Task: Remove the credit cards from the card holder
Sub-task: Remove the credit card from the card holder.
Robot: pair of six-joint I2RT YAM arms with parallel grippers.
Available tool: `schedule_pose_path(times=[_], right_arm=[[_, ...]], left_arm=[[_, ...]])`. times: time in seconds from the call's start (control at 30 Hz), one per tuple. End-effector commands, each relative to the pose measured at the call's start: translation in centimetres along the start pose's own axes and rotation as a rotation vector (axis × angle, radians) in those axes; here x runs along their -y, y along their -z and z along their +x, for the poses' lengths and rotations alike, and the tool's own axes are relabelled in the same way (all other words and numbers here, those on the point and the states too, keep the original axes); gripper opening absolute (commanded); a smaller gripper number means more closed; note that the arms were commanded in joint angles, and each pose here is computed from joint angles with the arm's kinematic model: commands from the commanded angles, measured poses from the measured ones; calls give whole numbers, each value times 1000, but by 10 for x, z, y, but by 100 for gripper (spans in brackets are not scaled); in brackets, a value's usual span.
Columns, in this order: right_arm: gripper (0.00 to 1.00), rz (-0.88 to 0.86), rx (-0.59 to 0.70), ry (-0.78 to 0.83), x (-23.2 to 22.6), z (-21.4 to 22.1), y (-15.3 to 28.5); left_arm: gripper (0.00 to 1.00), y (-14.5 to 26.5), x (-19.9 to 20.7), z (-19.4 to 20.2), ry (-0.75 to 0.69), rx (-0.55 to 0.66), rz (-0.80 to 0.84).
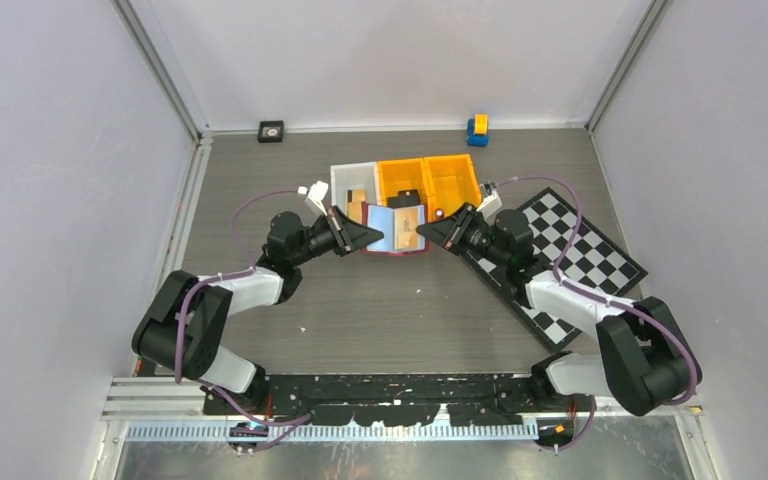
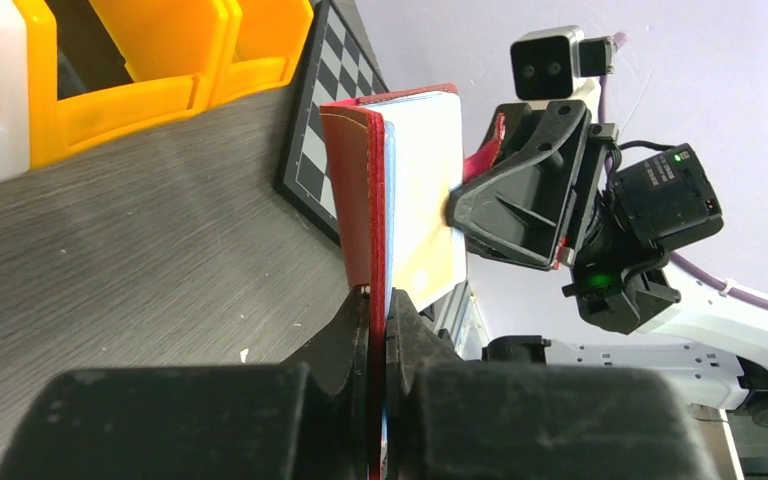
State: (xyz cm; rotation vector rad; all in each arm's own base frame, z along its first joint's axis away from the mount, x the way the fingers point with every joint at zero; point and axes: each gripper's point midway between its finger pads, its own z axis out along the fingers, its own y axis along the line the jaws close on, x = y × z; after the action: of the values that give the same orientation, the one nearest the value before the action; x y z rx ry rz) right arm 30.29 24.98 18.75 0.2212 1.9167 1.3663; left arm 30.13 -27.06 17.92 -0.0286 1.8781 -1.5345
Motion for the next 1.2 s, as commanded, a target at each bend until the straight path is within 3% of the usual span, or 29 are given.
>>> schedule_pose_path(times=[0.0,0.2,0.3,0.4,0.6,0.67,0.77,0.9,1.0,1.17], right_arm=[[20,-87,-18,18,-21,-4,-6],[27,-102,-34,7,-19,-2,-10],[12,-105,-36,4,-21,-2,-10],[5,-108,-24,9,-24,-4,-8],[1,-30,13,47,-13,-9,-3],[1,12,17,63,-7,-11,-2],[0,109,27,75,8,-15,-1],[1,138,33,77,15,-15,-1],[0,104,10,70,10,-11,-5],[1,48,-18,75,0,-4,-9]], left_arm=[[0,4,27,-11,-76,29,98],[0,6,27,-11,-88,35,87],[0,6,27,-12,-88,37,84],[3,7,17,-16,-72,47,37],[54,35,-47,-28,-14,114,-340],[62,44,-53,-34,-31,136,-422],[62,54,-46,-42,-71,176,-449],[43,44,-3,-41,-175,180,-274],[33,26,25,-23,-245,102,-159],[30,-2,33,2,-213,-37,-49]])
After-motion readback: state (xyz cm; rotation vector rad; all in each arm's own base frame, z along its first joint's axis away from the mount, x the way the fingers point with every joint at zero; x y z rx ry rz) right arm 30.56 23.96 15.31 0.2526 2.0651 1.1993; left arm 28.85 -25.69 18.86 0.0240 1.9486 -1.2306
